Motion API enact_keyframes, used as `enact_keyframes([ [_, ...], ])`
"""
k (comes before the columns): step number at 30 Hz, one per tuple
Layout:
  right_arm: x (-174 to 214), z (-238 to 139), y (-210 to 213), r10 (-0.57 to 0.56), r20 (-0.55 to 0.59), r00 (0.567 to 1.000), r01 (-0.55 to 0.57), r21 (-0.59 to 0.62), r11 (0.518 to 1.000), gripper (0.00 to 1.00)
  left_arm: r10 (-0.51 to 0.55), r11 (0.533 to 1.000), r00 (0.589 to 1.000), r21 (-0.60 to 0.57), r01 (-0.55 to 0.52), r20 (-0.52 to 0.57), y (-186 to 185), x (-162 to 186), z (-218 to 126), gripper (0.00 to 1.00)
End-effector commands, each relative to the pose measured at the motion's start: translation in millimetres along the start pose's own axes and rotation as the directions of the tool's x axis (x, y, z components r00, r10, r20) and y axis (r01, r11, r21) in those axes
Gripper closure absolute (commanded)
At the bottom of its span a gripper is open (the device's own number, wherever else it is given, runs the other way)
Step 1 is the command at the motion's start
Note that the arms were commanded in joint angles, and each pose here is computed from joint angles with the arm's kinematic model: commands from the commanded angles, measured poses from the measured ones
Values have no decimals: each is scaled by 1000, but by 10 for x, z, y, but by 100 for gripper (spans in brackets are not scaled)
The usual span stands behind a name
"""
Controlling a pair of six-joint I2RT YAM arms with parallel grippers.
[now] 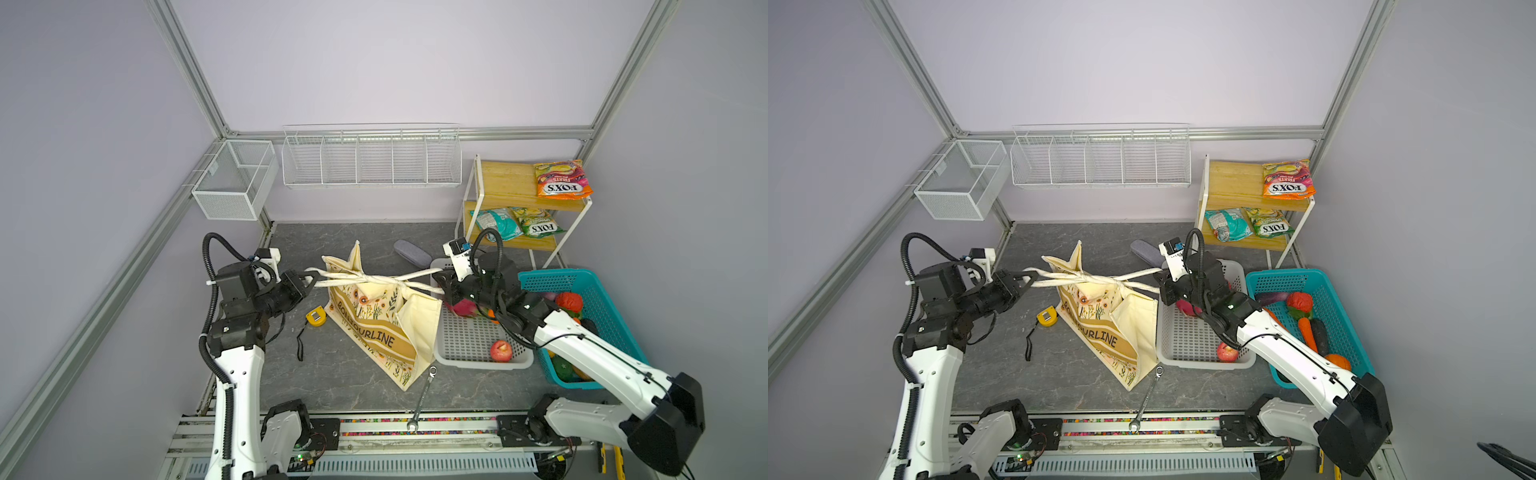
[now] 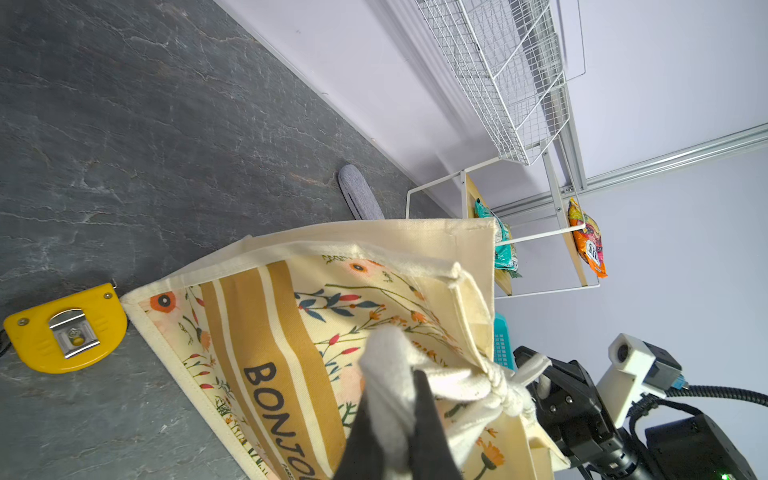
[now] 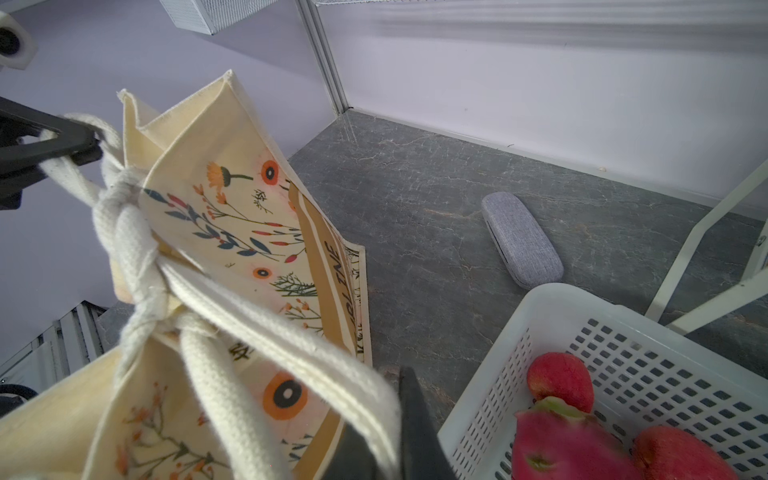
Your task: Place the food into the grocery bag and tie it
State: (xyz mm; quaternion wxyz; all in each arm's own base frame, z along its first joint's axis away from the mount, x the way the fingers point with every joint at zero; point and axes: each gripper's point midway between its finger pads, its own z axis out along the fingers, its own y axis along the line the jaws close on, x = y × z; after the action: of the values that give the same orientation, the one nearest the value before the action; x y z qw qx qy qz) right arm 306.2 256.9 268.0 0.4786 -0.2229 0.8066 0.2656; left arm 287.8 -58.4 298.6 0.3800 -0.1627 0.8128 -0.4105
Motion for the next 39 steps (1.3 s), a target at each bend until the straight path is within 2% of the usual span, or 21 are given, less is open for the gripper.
enact_keyframes([
  [1, 244, -678, -1495, 117, 17, 993, -102, 621, 777, 93, 129, 916, 885, -395, 66, 448, 651, -1060, -593, 100],
  [9, 293, -794, -1553, 122, 12, 992, -101, 639, 762, 93, 118, 917, 883, -392, 79, 455, 676, -1121, -602, 100],
  [13, 299, -781, -1511, 115, 10, 993, -97, 616, 782, 93, 116, 930, 892, -364, 57, 437, 635, -1105, -549, 100],
  [19, 190, -536, -1141, 70, 66, 995, -91, 405, 910, 93, 122, 977, 929, -208, -50, 349, 366, -927, -318, 100],
  [25, -47, -425, -601, -27, 126, 992, 0, 211, 977, 93, 109, 994, 962, -45, -101, 250, 36, -594, -178, 100],
  [30, -113, -363, -170, -130, 126, 983, 119, 93, 989, 92, 95, 994, 979, 34, -103, 181, -97, -345, -147, 100],
  [31, -220, -384, -84, -146, 148, 978, 135, 77, 988, 92, 91, 994, 980, 40, -100, 176, -96, -311, -151, 100],
  [39, -209, -292, 187, -196, 155, 968, 196, 17, 980, 92, 99, 989, 992, 106, -107, 78, -187, 87, -51, 100],
])
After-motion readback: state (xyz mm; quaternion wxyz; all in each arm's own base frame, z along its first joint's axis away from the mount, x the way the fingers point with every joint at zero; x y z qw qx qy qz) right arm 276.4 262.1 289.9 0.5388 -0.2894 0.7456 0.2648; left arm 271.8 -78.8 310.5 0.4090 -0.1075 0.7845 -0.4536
